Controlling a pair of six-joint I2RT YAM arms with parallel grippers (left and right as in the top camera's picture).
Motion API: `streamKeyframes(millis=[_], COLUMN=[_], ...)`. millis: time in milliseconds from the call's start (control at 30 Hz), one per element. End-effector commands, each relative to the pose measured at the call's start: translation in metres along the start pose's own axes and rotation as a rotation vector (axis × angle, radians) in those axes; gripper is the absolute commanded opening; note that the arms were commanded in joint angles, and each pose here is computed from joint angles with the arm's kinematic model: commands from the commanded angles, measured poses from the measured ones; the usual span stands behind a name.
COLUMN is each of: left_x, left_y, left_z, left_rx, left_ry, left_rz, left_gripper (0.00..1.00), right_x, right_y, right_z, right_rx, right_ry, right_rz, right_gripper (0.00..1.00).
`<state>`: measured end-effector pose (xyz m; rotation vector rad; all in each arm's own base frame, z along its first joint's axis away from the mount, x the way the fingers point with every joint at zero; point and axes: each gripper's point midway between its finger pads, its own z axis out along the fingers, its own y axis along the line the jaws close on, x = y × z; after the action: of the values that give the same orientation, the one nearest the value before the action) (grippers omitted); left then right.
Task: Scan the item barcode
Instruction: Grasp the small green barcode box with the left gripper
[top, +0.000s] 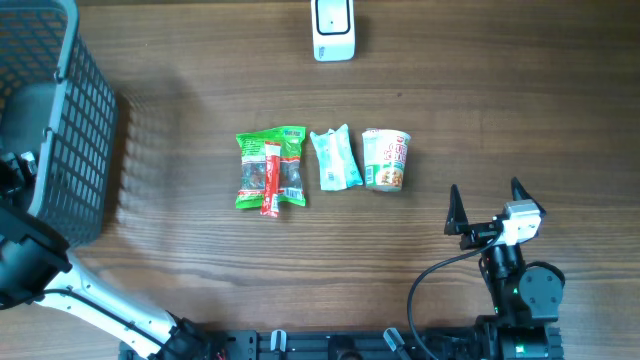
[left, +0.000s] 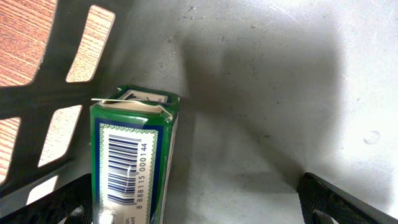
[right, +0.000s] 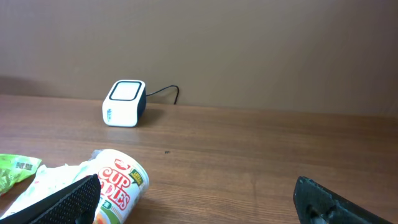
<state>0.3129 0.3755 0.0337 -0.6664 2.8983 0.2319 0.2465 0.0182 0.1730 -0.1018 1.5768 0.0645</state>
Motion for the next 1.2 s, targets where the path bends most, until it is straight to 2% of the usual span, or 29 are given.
streamKeyframes(millis=[0, 67, 200, 300, 400, 467, 633, 867, 1000, 1167], left_x=[0.002, 0.002, 0.002, 0.002, 0.000, -0.003, -0.010, -0.037, -0.061, -0.082], left_y=[-0.002, -0.003, -0.003, -0.002, -0.002, -0.001, 0.002, 0.002, -0.012, -0.014], left_z=[0.008, 0.008, 0.008, 0.008, 0.008, 0.008, 0.002, -0.043, -0.099, -0.186], left_rx=[0.029, 0.035, 0.035, 0.034, 0.031, 0.027, 0.021, 0.053, 0.145, 0.167], left_ry=[0.003, 0.001, 0.001, 0.001, -0.006, -0.017, -0.045, -0.172, -0.329, -0.540], left_rz=[-0.019, -0.019, -0.019, -0.019, -0.020, -0.043, -0.095, -0.161, -0.143, -0.229], left_gripper=[0.96, 0.87, 0.55, 0.50, 0.33, 0.30, 0.09, 0.04, 0.04, 0.04], right_x=[-0.002, -0.002, -0.002, -0.002, -0.002, -0.002, -0.002, -0.002, -0.002, -0.002], right_y=[-0.001, -0.001, -0.001, -0.001, -0.001, -0.001, -0.001, -0.001, -0.001, -0.001], right_z=[0.000, 0.000, 0.000, 0.000, 0.000, 0.000, 0.000, 0.000, 0.000, 0.000], right_rx=[0.004, 0.004, 0.004, 0.004, 0.004, 0.004, 0.004, 0.004, 0.004, 0.004], right_ry=[-0.011, -0.011, -0.011, -0.011, -0.011, -0.011, -0.011, -0.011, -0.011, -0.011], right_rz=[-0.001, -0.001, -0.001, -0.001, -0.001, -0.001, 0.000, -0.001, -0.001, -0.001], right_gripper=[1.00, 1.00, 1.00, 1.00, 1.00, 1.00, 1.00, 1.00, 1.00, 1.00])
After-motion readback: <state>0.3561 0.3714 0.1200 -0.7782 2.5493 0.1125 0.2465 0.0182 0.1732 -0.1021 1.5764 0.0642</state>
